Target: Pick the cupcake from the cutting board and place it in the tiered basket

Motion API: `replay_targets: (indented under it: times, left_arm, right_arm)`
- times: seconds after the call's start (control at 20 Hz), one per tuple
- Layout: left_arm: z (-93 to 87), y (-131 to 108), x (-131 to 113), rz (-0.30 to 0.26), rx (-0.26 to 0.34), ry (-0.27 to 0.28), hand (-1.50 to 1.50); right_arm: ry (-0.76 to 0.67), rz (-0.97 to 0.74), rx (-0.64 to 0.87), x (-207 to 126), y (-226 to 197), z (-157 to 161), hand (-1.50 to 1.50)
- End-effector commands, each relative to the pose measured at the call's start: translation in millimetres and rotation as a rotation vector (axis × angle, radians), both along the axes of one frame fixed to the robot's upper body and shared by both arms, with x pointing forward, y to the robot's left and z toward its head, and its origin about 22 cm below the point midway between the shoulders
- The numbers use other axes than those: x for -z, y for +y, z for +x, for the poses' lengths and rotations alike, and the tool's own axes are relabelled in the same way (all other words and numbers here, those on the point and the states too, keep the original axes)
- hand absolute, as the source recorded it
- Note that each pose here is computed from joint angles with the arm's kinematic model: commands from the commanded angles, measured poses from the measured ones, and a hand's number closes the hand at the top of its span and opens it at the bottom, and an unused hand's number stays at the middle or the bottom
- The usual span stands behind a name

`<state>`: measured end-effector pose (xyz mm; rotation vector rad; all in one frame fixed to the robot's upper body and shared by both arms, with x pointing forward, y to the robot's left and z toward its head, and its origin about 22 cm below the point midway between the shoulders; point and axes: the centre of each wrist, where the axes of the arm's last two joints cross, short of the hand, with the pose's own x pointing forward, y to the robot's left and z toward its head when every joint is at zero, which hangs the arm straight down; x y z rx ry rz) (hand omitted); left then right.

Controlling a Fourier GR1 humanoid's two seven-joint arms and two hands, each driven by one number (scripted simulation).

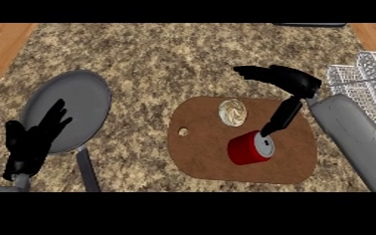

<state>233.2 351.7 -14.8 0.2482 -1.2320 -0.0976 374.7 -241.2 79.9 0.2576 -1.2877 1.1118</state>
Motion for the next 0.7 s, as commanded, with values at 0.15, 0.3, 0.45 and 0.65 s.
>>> replay_targets:
  times: [0.15, 0.3, 0.45, 0.65]
  left_arm:
    - [-7.0, 5.3, -7.2, -0.009, -0.047, 0.024, 0.0]
    - [-13.3, 1.7, -4.5, 0.0, -0.041, 0.024, 0.0]
    - [-15.9, -2.0, 6.3, 0.01, -0.034, 0.021, 0.0]
    - [-3.8, 21.3, -3.0, 0.001, -0.02, 0.027, 0.0]
  right_arm:
    - [0.075, -0.097, -0.103, -28.0, 45.3, 20.6, -1.5]
    - [0.138, -0.158, -0.14, -16.1, 38.7, 31.2, -1.5]
    - [0.146, -0.24, -0.14, -44.1, 34.6, 39.0, -1.5]
    - [0.153, -0.317, -0.115, -36.0, 34.7, 46.2, -1.5]
